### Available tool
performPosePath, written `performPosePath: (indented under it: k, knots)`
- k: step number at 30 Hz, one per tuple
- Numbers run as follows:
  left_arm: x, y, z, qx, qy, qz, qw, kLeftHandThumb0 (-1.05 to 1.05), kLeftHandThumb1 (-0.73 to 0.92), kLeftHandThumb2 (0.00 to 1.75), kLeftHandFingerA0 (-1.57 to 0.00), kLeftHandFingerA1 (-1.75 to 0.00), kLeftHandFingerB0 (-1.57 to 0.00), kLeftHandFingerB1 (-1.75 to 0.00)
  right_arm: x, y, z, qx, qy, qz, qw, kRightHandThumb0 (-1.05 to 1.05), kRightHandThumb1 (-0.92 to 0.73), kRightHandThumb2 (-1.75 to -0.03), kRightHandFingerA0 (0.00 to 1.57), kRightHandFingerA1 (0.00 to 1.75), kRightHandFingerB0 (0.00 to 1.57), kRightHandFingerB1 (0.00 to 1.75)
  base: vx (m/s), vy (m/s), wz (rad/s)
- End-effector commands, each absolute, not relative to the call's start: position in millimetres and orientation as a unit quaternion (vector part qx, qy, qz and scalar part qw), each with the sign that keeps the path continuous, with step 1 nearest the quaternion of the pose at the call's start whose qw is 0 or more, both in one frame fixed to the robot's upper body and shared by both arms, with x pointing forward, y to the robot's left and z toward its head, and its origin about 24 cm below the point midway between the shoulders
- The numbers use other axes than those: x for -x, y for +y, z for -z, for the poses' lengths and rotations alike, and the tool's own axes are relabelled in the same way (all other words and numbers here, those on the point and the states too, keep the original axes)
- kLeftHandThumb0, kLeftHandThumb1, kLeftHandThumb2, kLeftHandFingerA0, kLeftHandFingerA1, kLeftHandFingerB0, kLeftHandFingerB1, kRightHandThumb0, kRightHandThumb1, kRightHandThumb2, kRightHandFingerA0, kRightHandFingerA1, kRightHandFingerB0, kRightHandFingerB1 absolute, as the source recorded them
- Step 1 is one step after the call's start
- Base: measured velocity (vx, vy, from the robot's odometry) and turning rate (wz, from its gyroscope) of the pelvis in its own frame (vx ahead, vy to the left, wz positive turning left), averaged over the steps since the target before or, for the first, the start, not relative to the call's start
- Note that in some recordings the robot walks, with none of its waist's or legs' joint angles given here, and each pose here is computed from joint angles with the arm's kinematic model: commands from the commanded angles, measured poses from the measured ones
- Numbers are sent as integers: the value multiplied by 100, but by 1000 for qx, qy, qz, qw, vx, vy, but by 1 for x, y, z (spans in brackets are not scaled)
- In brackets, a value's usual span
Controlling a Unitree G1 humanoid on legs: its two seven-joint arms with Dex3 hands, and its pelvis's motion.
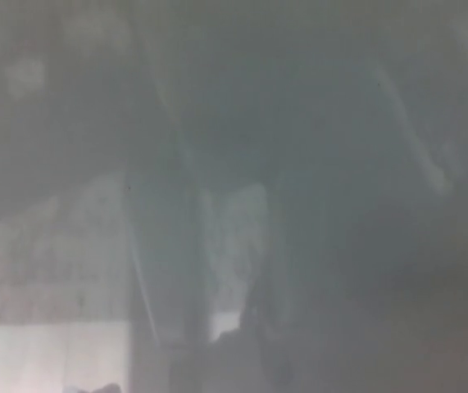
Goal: A white board is being place on the right hand side and parallel to the robot and the robot uses its left hand to grab on the leftside of the whiteboard and drag the whiteboard from the right hand side to the left hand side
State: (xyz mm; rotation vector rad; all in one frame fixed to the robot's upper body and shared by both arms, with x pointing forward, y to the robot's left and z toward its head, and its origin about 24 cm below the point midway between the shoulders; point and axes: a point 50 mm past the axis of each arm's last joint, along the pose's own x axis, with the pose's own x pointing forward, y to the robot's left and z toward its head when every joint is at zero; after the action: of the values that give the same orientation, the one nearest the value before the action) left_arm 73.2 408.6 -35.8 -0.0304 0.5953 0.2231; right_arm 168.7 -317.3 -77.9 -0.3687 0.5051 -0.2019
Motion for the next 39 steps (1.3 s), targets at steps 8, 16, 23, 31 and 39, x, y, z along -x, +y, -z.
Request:
performPosePath:
  k: [8, 16, 23, 31, 39]
  knots:
    - [-78, 384, 51, -1, 361, -56, 931, -55, 66, 78, -8, -36, 0, -11, -168, -322, 76, 170, 247, 110, 947, -78, -75, -63, 85, 87, 52, 53, 0, 0, 0]
    - [-81, 367, 74, -8, 414, -33, 909, -58, 72, 61, -22, -68, 0, -18, -171, -322, 75, 171, 246, 113, 947, -80, -76, -64, 87, 88, 53, 52, 0, 0, 0]
    - [-86, 368, 73, -19, 420, -38, 906, -59, 69, 60, -28, -94, 0, -19, -172, -323, 75, 167, 246, 116, 948, -79, -76, -63, 86, 87, 53, 53, 0, 0, 0]
    - [-90, 368, 71, -30, 417, -35, 908, -62, 57, 87, -38, -83, 0, -17, -174, -322, 74, 172, 246, 111, 947, -81, -75, -63, 87, 88, 54, 54, 0, 0, 0]
    - [-92, 366, 72, -16, 404, -40, 914, -53, 67, 60, -33, -106, 0, -20, -176, -322, 73, 178, 247, 109, 946, -79, -76, -64, 86, 87, 53, 52, 0, 0, 0]
